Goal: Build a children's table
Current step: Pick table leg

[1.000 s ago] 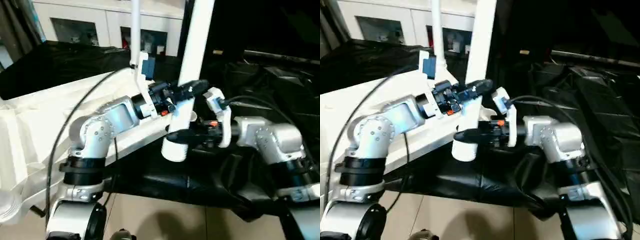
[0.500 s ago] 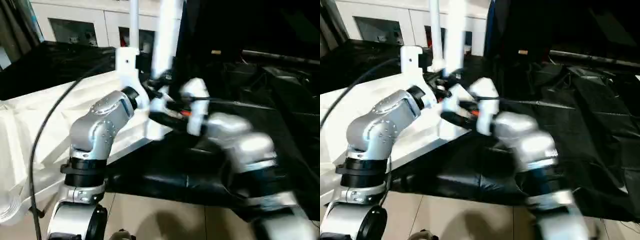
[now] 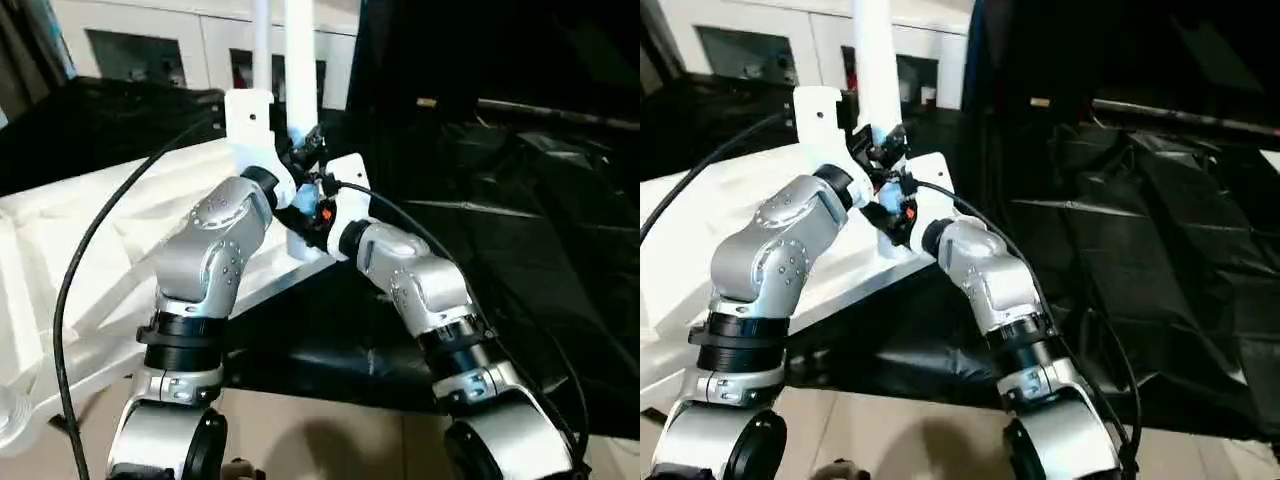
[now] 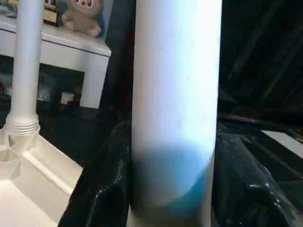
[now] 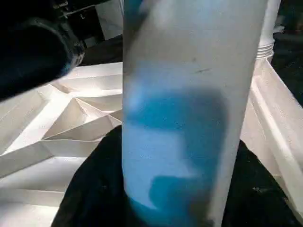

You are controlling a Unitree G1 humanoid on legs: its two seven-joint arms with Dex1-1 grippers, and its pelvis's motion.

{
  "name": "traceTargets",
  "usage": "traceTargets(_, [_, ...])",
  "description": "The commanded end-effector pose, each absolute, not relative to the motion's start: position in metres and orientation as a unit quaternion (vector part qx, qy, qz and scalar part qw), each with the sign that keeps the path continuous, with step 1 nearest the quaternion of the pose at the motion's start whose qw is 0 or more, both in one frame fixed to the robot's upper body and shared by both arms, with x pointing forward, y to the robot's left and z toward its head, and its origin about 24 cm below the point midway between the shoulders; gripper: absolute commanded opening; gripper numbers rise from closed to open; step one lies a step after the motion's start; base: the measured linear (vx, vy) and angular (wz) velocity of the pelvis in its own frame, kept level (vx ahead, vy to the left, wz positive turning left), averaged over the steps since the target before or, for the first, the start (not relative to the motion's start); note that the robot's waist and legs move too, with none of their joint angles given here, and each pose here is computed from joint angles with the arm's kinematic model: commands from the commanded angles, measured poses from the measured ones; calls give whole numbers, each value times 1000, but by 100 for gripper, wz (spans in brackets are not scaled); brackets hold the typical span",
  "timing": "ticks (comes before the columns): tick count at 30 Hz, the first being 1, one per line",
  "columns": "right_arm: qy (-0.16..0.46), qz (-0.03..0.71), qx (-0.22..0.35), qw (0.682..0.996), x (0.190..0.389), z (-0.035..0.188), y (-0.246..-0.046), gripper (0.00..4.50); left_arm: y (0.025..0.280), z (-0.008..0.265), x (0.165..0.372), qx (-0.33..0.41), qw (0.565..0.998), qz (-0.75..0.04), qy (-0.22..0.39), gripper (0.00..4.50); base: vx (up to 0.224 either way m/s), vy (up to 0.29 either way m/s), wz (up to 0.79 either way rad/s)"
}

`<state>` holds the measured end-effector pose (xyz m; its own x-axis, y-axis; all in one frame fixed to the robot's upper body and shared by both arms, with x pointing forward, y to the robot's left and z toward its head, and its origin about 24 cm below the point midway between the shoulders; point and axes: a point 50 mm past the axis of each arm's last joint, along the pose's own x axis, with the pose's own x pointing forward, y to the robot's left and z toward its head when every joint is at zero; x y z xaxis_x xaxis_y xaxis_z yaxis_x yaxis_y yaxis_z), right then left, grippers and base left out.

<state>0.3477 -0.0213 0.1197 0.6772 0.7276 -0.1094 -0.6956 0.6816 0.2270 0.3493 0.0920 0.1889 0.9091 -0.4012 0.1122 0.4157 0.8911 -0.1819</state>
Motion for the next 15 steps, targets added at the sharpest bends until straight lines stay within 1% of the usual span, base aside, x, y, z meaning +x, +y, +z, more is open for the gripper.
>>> traceTargets(1, [110,391,105,908,349,115,-29,197,92,203,346,-96,970,-213,-75,188,0,0,0])
traceTargets(3, [105,402,120,902,349,118,-29,197,92,203,346,-96,969,-213,-79,188,0,0,0])
traceTargets(4, [100,422,133,891,347,122,-29,196,94,205,347,-102,968,-216,-83,188,0,0,0])
traceTargets(5, [97,436,142,883,346,124,-30,196,96,205,347,-107,966,-218,-85,223,0,0,0])
traceTargets(6, [88,475,163,860,342,129,-34,196,98,207,347,-137,957,-243,-83,244,0,0,0])
traceTargets(7, [88,475,163,860,342,129,-34,196,98,207,347,-137,957,-243,-83,258,0,0,0])
traceTargets(9, [68,548,173,815,331,137,-43,196,100,210,345,-184,932,-295,-96,260,0,0,0])
traceTargets(10, [58,576,178,796,326,140,-48,196,100,210,341,-200,916,-335,-98,280,0,0,0])
traceTargets(11, [55,595,191,779,323,143,-53,196,99,210,336,-217,897,-374,-95,287,0,0,0])
traceTargets(12, [58,628,210,747,317,145,-64,195,98,209,324,-237,854,-454,-87,290,0,0,0])
traceTargets(13, [58,628,210,747,317,145,-64,195,98,209,324,-237,854,-454,-87,290,0,0,0])
traceTargets(14, [69,653,208,725,312,144,-73,195,98,207,314,-244,819,-513,-75,290,0,0,0])
traceTargets(15, [69,653,208,725,312,144,-73,195,98,207,314,-244,819,-513,-75,290,0,0,0])
